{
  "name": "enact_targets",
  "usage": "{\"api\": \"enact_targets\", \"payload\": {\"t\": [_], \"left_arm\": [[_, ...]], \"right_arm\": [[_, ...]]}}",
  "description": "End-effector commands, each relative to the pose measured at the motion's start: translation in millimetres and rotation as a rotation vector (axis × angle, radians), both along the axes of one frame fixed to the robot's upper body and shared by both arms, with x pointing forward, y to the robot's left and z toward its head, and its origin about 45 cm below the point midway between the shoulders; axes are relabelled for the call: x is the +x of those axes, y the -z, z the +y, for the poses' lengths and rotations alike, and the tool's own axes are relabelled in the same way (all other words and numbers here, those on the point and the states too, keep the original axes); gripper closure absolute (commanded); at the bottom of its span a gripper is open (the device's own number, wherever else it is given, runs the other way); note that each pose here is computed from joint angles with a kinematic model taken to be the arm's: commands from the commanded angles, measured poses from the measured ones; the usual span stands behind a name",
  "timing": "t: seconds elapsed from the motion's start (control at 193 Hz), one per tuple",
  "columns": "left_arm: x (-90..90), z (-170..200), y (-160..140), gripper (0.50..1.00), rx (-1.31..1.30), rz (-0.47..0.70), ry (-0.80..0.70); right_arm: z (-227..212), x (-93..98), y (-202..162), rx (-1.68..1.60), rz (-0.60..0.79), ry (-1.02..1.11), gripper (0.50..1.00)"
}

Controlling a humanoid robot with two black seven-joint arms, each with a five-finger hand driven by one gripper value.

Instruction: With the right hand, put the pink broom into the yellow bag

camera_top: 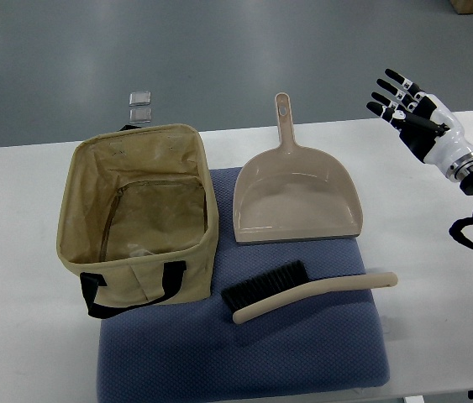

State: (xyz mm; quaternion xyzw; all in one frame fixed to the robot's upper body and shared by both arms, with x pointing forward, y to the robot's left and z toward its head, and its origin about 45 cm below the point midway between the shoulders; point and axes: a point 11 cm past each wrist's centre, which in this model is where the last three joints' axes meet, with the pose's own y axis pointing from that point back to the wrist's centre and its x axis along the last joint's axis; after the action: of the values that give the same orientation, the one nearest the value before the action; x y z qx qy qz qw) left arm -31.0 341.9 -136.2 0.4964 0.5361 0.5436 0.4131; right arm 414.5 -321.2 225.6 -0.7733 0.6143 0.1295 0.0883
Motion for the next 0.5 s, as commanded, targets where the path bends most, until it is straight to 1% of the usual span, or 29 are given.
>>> {"api": "enact_targets", "payload": {"t": [0.0, 0.497], "left_arm": [[0.0, 0, 0, 0.5, 0.0, 0.0, -0.001], [0.0, 0, 0, 0.5, 0.0, 0.0, 0.001]], "right_arm": [[1, -1.3, 2, 0.004, 0.002, -0.007, 0.574], [11, -1.1, 4, 0.023, 0.001, -0.023, 0.574]]}}
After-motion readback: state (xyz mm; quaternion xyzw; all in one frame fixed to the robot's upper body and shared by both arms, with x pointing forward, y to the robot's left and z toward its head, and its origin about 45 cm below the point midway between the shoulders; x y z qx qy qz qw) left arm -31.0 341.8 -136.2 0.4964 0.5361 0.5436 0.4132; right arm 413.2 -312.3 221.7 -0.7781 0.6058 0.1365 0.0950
